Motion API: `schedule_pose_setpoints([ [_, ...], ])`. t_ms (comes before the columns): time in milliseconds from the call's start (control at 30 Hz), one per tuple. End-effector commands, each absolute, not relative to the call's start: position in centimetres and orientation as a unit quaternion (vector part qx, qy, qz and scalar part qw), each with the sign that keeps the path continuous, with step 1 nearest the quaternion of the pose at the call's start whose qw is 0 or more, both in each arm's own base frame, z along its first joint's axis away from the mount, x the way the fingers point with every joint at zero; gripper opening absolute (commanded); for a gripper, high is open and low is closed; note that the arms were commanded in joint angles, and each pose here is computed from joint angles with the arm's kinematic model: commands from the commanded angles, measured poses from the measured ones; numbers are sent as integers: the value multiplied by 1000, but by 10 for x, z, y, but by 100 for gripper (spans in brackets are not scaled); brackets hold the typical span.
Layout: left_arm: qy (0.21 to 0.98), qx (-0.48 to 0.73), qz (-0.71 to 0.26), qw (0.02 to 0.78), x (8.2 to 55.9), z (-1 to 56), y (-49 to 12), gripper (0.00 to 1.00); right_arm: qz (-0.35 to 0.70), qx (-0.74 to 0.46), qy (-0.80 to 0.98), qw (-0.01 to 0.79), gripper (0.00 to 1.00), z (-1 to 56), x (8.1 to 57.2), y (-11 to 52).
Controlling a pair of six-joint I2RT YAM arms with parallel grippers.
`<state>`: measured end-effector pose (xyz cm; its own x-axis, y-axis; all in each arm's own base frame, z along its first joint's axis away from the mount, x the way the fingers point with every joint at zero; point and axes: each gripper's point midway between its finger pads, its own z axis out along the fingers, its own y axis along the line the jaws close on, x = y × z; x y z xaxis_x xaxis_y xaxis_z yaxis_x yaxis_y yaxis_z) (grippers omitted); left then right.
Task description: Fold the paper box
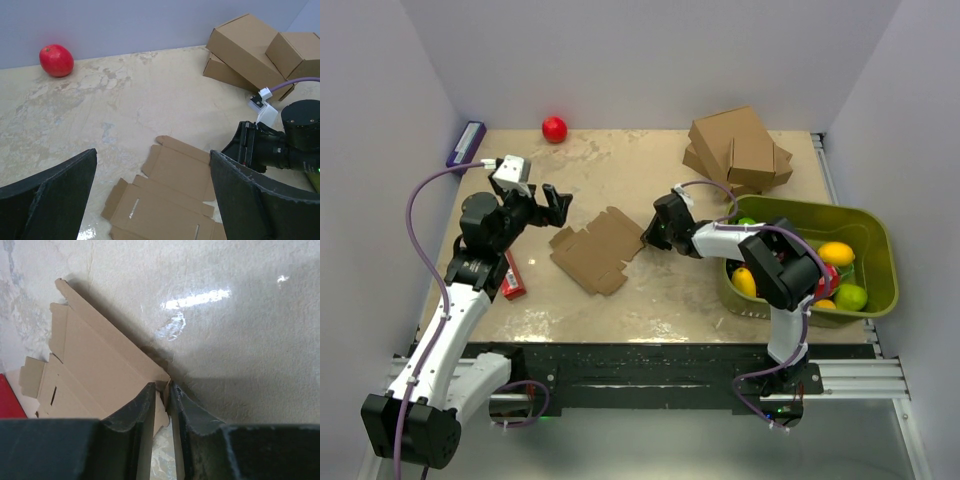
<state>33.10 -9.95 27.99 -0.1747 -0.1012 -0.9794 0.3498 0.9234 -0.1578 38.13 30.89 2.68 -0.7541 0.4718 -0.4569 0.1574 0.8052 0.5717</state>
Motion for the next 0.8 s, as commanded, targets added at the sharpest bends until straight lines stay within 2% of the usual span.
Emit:
schedule_pose_setpoints([
  [0, 730, 98, -178, 653, 332, 288, -100, 99, 235, 185, 899, 318, 9, 20, 386, 296],
  [67, 729, 103, -180, 652, 331, 287, -102, 99, 237, 174, 899, 326, 0, 27, 387, 296],
  [233, 731, 113, -180, 648, 332, 283, -104, 99, 255, 116, 887, 367, 0, 68, 390, 297],
  [400, 734, 122, -201, 637, 333, 277, -112, 100, 308, 51, 847, 429, 0, 154, 387, 294],
  [500, 736, 125, -206, 633, 334, 275, -115, 100, 344, 10, 820, 457, 0, 201, 374, 285],
  [767, 708, 172, -257, 635, 323, 288, -136, 100, 336, -130, 772, 524, 0, 283, 326, 261],
])
